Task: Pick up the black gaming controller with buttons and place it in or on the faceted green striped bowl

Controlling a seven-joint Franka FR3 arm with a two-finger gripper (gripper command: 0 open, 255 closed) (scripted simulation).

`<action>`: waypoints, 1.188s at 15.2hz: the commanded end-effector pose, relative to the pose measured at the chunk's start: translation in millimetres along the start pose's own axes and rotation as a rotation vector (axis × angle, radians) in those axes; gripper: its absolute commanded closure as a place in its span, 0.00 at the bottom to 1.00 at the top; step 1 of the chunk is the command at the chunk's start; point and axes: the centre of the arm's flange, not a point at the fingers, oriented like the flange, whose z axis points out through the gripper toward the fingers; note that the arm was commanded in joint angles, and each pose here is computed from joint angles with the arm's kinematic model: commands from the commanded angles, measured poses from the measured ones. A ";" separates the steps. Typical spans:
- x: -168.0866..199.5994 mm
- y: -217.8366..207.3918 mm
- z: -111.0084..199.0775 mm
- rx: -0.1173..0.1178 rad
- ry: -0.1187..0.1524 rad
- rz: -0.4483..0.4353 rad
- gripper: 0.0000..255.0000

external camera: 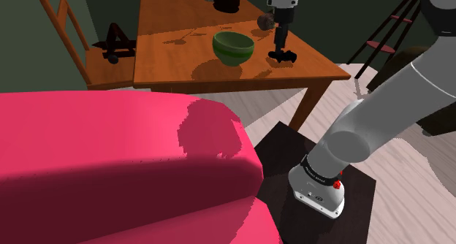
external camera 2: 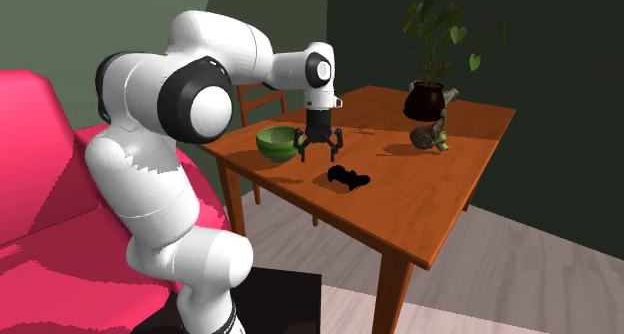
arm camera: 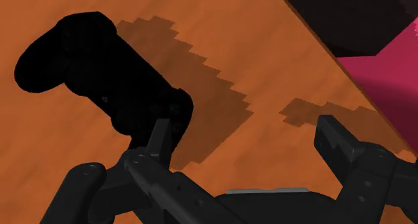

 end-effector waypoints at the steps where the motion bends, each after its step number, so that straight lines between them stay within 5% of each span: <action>1: 11.0 24.3 5.9 -0.009 -0.014 -0.034 0.00; 4: 28.6 57.6 10.9 -0.020 -0.033 -0.080 0.00; 12: 27.3 58.5 50.8 -0.020 -0.033 -0.080 0.00; 18: 27.3 58.5 50.8 -0.020 -0.033 -0.080 0.00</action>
